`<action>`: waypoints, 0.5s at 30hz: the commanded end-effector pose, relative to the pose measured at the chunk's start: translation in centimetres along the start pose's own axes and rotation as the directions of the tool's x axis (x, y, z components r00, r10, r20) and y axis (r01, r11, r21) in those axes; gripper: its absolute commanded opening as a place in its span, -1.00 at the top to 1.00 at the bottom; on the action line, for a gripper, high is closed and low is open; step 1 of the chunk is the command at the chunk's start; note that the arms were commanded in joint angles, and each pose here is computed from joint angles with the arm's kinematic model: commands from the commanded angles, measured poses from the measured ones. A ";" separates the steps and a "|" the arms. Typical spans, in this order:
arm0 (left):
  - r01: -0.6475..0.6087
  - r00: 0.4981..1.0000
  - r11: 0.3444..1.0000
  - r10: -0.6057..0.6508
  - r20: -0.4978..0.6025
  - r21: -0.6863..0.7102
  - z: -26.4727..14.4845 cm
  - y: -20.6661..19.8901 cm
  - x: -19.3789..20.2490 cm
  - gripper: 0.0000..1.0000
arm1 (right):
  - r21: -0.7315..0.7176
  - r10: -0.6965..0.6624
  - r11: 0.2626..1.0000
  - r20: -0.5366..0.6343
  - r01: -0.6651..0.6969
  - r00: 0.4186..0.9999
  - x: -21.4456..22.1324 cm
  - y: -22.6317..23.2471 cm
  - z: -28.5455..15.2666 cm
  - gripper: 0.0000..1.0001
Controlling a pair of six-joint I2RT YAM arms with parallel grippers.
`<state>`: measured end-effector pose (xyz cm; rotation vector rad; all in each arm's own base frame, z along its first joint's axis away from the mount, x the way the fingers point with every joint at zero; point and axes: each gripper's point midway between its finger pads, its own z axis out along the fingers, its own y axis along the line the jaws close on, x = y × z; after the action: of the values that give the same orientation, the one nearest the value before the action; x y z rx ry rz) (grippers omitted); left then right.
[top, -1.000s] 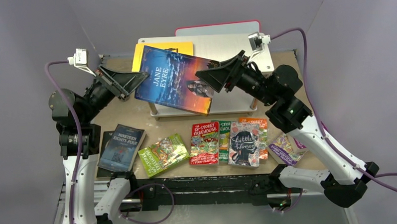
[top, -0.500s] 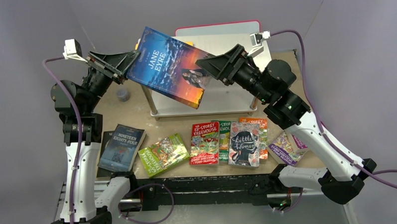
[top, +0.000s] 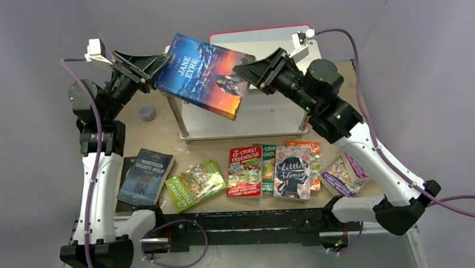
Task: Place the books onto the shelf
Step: Pick up the book from the center of the board.
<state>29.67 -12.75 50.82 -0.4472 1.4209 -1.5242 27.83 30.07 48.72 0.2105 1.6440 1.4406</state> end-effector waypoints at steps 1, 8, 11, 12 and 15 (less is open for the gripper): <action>-0.165 0.945 0.960 0.219 -0.241 0.226 -3.1 -5.4 5.1 -0.01 | -0.238 -0.046 0.969 0.064 0.060 0.997 -2.5 7.2 -1.8 1.00; -0.273 0.872 0.898 0.383 -0.306 0.345 -5.8 -7.2 7.7 -0.14 | -0.284 -0.149 0.944 0.091 0.169 0.985 -3.5 8.9 -3.5 1.00; -0.328 0.842 0.877 0.440 -0.313 0.352 -6.6 -7.6 8.2 -0.10 | -0.280 -0.201 0.935 0.087 0.218 0.976 -3.7 9.0 -4.0 1.00; -0.344 0.834 0.875 0.452 -0.316 0.341 -6.7 -7.5 8.3 -0.06 | -0.284 -0.221 0.929 0.085 0.237 0.971 -3.7 9.0 -4.2 1.00; -0.367 0.828 0.867 0.470 -0.307 0.336 -6.8 -7.5 8.2 0.19 | -0.308 -0.284 0.906 0.072 0.292 0.956 -3.4 9.5 -4.8 1.00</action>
<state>22.27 -16.02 50.69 0.0706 1.5426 -1.5152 25.24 29.56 51.20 -0.0578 1.5879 1.4318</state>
